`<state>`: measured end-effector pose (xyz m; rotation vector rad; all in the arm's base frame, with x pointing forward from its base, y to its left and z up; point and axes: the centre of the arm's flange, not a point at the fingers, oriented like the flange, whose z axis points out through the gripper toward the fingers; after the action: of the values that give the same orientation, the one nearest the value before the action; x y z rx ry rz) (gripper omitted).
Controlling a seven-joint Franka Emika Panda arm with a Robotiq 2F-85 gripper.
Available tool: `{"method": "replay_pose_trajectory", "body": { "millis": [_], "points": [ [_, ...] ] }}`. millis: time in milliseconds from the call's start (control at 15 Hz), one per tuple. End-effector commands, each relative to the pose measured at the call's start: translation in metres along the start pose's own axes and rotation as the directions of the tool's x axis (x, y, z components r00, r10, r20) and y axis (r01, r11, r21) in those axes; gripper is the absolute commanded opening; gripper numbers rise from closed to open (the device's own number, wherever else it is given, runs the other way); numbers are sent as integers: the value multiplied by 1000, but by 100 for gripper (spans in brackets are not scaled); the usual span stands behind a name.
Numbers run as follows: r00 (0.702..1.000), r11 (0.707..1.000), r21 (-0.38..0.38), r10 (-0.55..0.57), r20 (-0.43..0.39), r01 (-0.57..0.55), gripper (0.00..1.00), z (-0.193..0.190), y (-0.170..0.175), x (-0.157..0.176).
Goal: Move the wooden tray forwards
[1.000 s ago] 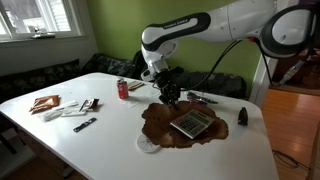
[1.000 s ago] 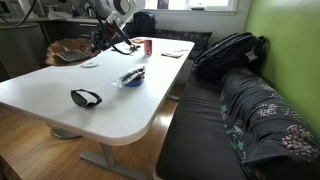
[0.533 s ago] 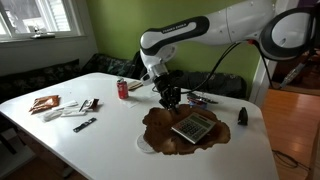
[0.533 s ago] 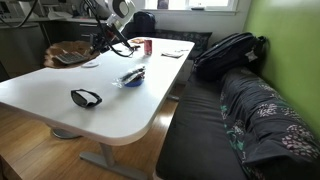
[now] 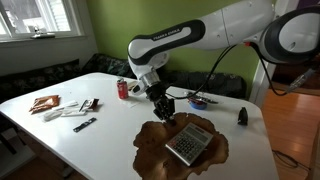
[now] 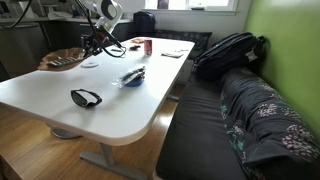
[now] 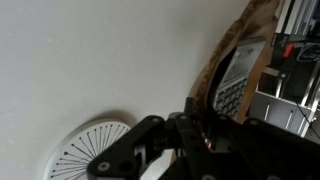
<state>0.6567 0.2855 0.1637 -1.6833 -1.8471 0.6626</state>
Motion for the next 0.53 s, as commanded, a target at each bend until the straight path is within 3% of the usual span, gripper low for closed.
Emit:
{"method": "replay_pose_trajectory", "body": {
  "millis": [0, 467],
  "points": [
    [998, 998, -43, 36, 42, -34, 3, 21, -22, 15],
    [987, 992, -34, -115, 110, 120, 3, 46, -14, 33]
  ]
}}
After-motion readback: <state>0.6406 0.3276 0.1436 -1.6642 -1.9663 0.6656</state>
